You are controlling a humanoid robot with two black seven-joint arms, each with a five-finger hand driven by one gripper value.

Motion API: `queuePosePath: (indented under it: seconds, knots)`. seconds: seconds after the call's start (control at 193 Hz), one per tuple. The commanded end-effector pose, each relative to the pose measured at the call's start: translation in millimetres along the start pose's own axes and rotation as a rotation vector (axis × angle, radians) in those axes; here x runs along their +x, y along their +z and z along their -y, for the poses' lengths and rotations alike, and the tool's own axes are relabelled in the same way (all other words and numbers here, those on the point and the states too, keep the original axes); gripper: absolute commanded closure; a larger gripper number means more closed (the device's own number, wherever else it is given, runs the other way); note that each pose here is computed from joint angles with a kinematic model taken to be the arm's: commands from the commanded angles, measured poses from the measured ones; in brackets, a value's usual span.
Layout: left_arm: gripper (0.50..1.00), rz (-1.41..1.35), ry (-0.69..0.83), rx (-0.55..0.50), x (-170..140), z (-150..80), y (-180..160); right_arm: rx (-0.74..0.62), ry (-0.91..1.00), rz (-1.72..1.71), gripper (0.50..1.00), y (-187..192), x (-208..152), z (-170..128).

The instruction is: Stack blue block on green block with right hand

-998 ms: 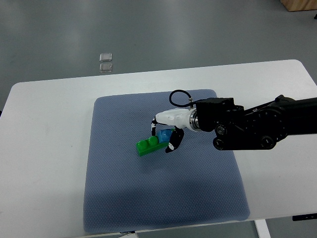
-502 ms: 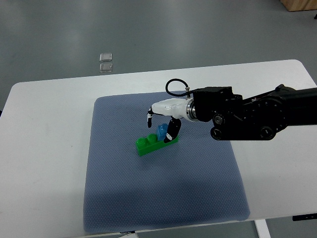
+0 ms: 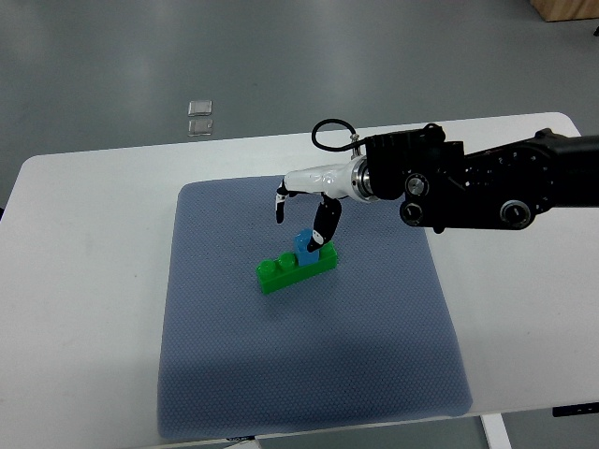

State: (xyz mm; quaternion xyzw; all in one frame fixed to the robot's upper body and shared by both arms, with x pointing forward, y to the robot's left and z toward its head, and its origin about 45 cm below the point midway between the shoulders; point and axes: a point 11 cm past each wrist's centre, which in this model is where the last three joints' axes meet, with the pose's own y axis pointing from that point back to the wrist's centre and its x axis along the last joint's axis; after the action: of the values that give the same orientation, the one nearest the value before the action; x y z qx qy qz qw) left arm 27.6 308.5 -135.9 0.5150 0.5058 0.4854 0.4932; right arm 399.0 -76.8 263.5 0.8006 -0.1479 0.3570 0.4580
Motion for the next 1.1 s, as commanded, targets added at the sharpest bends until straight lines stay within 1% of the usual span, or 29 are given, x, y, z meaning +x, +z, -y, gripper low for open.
queuePosePath:
  seconds: [0.0, 0.372, 0.45, 0.507, 0.538, 0.662, 0.807, 0.885, 0.936, 0.941, 0.952, 1.004, 1.055, 1.06, 1.097]
  knots:
    - [0.5, 0.0, -0.001, 0.0, 0, 0, 0, 0.003, 0.0, 0.009, 0.603, -2, 4, -2]
    - [0.5, 0.0, -0.001, 0.0, 0, 0, 0, -0.006, 0.019, 0.016, 0.607, 2, 10, -4]
    - [0.5, 0.002, -0.001, 0.0, 0, 0, 0, -0.007, 0.017, 0.012, 0.624, 2, 9, -3]
    - [0.5, 0.0, -0.001, 0.0, 0, 0, 0, -0.009, 0.01, 0.02, 0.658, 4, 5, -2]
    - [0.5, 0.0, -0.001, 0.0, 0, 0, 0, -0.008, 0.01, 0.021, 0.662, 4, 5, -2]
    - [0.5, 0.0, -0.001, 0.0, 0, 0, 0, -0.008, -0.007, 0.033, 0.662, 6, -4, 1]
    - [0.5, 0.0, -0.001, 0.0, 0, 0, 0, -0.011, 0.0, 0.035, 0.66, 7, 0, -1]
    - [0.5, 0.0, -0.001, 0.0, 0, 0, 0, -0.028, 0.011, 0.034, 0.658, 14, 12, -9]
    - [0.5, 0.0, -0.001, 0.0, 0, 0, 0, -0.028, 0.011, 0.034, 0.658, 14, 12, -9]
    - [0.5, 0.0, -0.001, 0.0, 0, 0, 0, -0.025, 0.022, 0.03, 0.65, 12, 25, -16]
    - [0.5, 0.0, -0.001, 0.0, 0, 0, 0, -0.019, 0.023, 0.031, 0.648, 10, 28, -17]
    - [0.5, 0.0, -0.001, 0.0, 0, 0, 0, 0.002, 0.029, 0.069, 0.64, 5, 38, -22]
    - [0.5, 0.0, -0.001, 0.0, 0, 0, 0, 0.002, 0.029, 0.069, 0.64, 5, 38, -22]
    - [0.5, 0.002, -0.001, 0.0, 0, 0, 0, 0.013, 0.048, 0.124, 0.616, 6, 46, -27]
    - [0.5, 0.002, -0.001, 0.0, 0, 0, 0, 0.024, 0.065, 0.165, 0.607, 7, 52, -29]
